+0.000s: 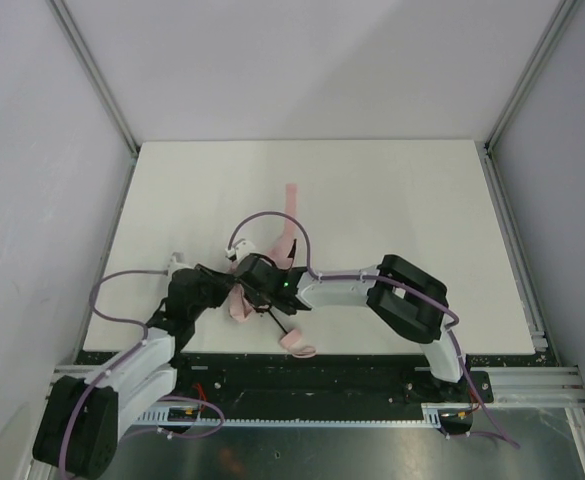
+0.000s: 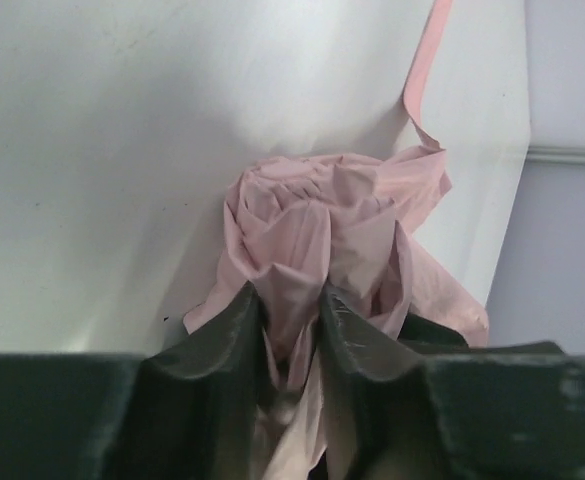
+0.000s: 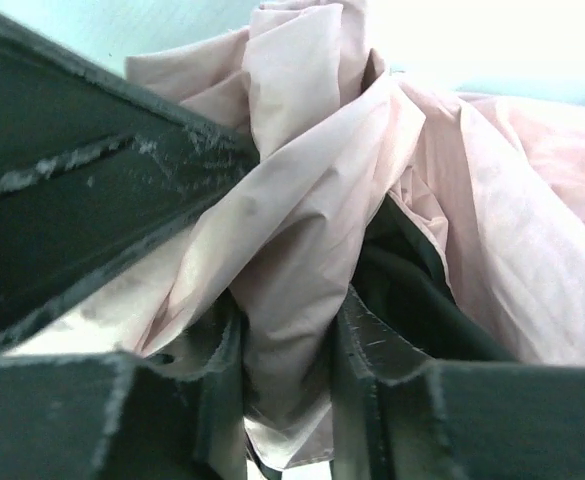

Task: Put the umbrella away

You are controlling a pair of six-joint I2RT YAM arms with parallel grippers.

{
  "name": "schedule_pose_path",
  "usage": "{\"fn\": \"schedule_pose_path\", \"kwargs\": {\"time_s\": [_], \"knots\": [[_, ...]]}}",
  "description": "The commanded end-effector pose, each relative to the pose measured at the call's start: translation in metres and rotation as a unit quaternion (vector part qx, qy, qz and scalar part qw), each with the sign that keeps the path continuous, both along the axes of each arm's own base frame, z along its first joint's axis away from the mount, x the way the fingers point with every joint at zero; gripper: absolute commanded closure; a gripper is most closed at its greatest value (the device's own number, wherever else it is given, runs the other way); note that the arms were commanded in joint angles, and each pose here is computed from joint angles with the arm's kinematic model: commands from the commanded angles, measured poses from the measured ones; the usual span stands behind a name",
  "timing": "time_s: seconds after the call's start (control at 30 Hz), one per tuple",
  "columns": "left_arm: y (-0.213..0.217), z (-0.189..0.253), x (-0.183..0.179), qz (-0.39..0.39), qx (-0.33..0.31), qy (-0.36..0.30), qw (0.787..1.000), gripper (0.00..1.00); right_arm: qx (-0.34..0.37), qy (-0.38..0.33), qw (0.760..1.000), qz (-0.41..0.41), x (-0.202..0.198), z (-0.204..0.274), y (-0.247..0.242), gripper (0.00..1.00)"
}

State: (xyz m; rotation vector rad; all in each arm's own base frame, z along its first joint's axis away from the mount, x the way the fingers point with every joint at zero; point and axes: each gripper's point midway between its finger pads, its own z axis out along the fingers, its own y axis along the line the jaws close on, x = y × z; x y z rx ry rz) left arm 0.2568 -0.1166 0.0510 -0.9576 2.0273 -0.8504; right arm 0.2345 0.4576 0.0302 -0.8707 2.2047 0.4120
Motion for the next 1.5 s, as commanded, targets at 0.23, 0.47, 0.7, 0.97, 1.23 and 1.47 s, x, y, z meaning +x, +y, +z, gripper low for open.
{"fn": "schedule_pose_path", "kwargs": {"time_s": [0.23, 0.47, 0.7, 0.97, 1.23, 1.47], "knots": [[0.009, 0.063, -0.016, -0.02, 0.031, -0.075, 0.997, 0.04, -0.121, 0.107, 0.987, 0.002, -0.026, -0.09, -0.07, 1.0], [-0.001, 0.039, -0.016, -0.068, 0.06, -0.005, 0.996, 0.01, -0.061, 0.162, 0.983, 0.06, -0.034, -0.083, -0.068, 1.0], [-0.01, 0.025, 0.004, -0.051, 0.038, 0.076, 0.995, 0.01, 0.031, 0.236, 0.96, 0.145, -0.049, -0.069, -0.063, 1.0], [-0.024, 0.025, 0.016, -0.018, -0.032, 0.084, 0.996, 0.01, 0.102, 0.279, 0.935, 0.192, -0.052, -0.056, -0.058, 1.0], [-0.05, -0.033, -0.01, -0.017, -0.055, 0.187, 0.981, 0.01, 0.155, 0.315, 0.911, 0.216, -0.05, -0.049, -0.057, 1.0], [-0.028, -0.062, -0.016, 0.02, 0.001, 0.188, 0.982, 0.6, 0.183, 0.317, 0.895, 0.253, -0.055, -0.029, -0.054, 1.0]]}}
